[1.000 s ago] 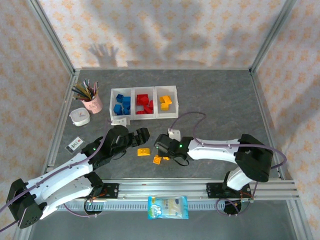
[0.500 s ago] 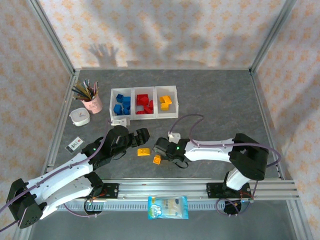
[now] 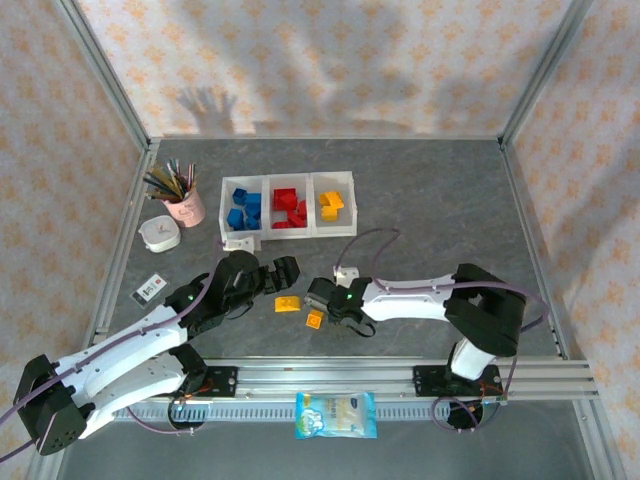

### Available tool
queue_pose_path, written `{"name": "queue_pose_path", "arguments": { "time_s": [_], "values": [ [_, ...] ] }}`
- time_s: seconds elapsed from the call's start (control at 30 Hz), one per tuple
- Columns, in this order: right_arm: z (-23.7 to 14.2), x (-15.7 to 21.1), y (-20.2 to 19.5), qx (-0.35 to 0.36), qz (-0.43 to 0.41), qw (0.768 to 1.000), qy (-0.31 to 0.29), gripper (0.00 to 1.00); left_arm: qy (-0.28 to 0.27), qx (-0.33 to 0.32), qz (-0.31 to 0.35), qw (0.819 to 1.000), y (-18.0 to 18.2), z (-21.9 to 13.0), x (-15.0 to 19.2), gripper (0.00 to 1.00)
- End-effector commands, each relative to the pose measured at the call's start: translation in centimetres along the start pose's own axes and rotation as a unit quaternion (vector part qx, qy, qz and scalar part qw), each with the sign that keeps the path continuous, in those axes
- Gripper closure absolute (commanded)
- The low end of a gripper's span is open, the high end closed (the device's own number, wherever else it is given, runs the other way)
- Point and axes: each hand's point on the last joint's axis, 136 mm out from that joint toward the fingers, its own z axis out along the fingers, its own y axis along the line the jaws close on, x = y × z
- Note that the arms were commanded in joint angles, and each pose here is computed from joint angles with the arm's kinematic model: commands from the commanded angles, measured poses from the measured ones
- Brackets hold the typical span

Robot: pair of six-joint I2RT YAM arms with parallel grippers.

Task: Sort the legos into containers by color
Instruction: Pick up the lego from the bottom-center of the table, then place the lego in the container.

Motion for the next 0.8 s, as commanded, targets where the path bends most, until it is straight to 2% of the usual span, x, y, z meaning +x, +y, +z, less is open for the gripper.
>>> {"name": "queue_pose_path", "arguments": {
  "time_s": [0.0, 0.2, 0.4, 0.63, 0.77],
  "values": [
    [-0.7, -1.4, 0.6, 0.0, -0.01, 1.0, -0.028, 0.65, -0.015, -0.006, 0.013, 1.0, -0.3, -0.5, -1.0, 0.01],
    [-2.4, -2.8, 0.6, -0.017, -0.006, 0.999, -0.049, 0.68, -0.024, -0.007, 0.014, 1.0, -0.4, -0.7, -1.4, 0.01],
    [-4.5, -6.3, 0.2, -0.036, 0.0, 0.996, -0.084, 0.68, -0.037, 0.004, 0.009, 0.999, -1.2, -1.0, -2.3, 0.01],
    [-6.9, -13.6, 0.3, -0.056, 0.007, 0.987, -0.15, 0.68, -0.065, 0.011, 0.005, 0.998, -2.3, -1.5, -4.0, 0.01],
    [-7.0, -18.0, 0.2, -0.06, 0.017, 0.982, -0.176, 0.68, -0.085, 0.014, 0.0, 0.996, -2.9, -1.7, -5.4, 0.01]
  ]
}}
